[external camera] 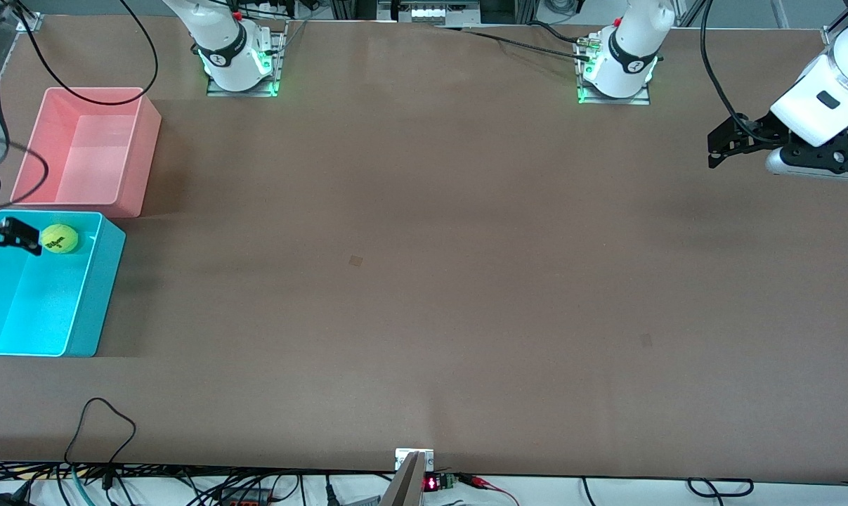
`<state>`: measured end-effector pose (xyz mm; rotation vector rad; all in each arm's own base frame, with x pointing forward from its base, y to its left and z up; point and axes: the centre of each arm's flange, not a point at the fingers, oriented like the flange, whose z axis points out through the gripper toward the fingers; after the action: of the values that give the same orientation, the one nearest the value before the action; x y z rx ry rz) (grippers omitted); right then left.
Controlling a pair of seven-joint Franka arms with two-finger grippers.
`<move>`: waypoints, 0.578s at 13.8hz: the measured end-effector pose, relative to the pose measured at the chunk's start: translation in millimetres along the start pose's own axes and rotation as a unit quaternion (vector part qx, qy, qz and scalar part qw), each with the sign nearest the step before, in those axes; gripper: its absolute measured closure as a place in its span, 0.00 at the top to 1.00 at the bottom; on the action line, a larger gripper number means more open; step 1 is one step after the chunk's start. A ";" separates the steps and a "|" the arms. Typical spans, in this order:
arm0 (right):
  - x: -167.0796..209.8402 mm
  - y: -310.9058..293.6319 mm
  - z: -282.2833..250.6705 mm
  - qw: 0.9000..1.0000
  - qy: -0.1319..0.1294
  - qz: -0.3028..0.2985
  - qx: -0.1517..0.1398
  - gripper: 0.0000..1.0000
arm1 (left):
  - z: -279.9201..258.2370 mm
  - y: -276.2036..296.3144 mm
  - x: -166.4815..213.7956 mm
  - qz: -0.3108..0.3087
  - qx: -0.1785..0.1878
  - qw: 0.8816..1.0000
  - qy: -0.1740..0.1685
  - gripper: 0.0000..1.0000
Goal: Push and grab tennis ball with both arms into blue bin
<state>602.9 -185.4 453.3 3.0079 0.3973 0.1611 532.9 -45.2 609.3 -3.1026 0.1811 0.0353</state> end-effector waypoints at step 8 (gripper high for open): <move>17.1 -157.9 -171.4 0.997 -0.042 0.058 0.020 1.00 | 0.0 -0.2 -0.2 0.000 0.000 1.000 -0.001 1.00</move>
<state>559.2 -14.1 606.0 3.0652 0.2198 0.0372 532.8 -45.0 609.3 -3.1025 0.1804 0.0378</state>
